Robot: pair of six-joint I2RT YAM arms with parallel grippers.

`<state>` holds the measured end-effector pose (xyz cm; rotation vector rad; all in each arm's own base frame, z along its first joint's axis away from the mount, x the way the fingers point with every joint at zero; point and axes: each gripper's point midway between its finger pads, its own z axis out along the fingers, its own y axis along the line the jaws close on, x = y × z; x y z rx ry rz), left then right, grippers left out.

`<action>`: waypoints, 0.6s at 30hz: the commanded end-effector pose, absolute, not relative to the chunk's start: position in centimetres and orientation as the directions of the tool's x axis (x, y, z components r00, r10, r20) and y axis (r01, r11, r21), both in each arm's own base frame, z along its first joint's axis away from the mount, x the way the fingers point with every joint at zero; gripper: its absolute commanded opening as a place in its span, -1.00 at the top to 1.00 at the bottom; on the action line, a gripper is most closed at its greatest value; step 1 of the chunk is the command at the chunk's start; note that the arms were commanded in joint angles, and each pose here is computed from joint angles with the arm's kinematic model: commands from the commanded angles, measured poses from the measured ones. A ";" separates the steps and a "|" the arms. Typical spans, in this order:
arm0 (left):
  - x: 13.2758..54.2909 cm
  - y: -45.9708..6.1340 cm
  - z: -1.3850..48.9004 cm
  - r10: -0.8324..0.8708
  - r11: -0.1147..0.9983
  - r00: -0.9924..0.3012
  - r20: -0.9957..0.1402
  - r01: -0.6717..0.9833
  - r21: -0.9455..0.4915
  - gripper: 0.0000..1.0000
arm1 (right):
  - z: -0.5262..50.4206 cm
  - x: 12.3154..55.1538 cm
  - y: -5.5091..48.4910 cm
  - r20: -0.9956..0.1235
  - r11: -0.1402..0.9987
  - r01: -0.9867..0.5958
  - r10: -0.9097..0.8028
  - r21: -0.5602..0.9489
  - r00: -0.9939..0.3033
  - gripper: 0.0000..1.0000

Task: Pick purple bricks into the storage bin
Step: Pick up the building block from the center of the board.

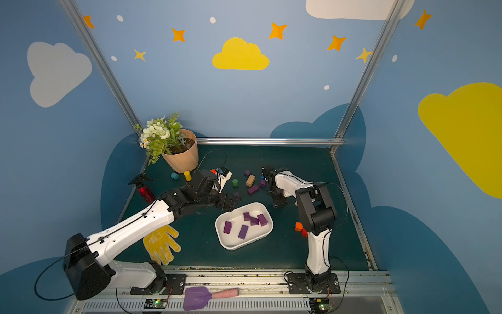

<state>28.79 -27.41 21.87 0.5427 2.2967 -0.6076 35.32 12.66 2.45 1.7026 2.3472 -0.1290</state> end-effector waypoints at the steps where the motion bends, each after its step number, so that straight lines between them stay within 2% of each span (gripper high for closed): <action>1: 29.0 -27.4 23.0 0.189 0.797 -0.659 -0.728 0.536 -0.278 -1.00 | 2.0 35.3 12.6 -0.243 0.331 0.942 0.919 0.052 -0.310 0.02; 13: 29.1 -27.3 23.1 0.182 0.797 -0.660 -0.729 0.533 -0.284 -0.99 | 2.1 35.5 12.5 -0.261 0.395 0.918 0.892 0.046 -0.370 0.39; 18: 29.1 -27.3 23.2 0.180 0.796 -0.658 -0.731 0.534 -0.284 -1.00 | 2.9 36.8 13.0 -0.276 0.495 0.868 0.842 0.050 -0.464 0.42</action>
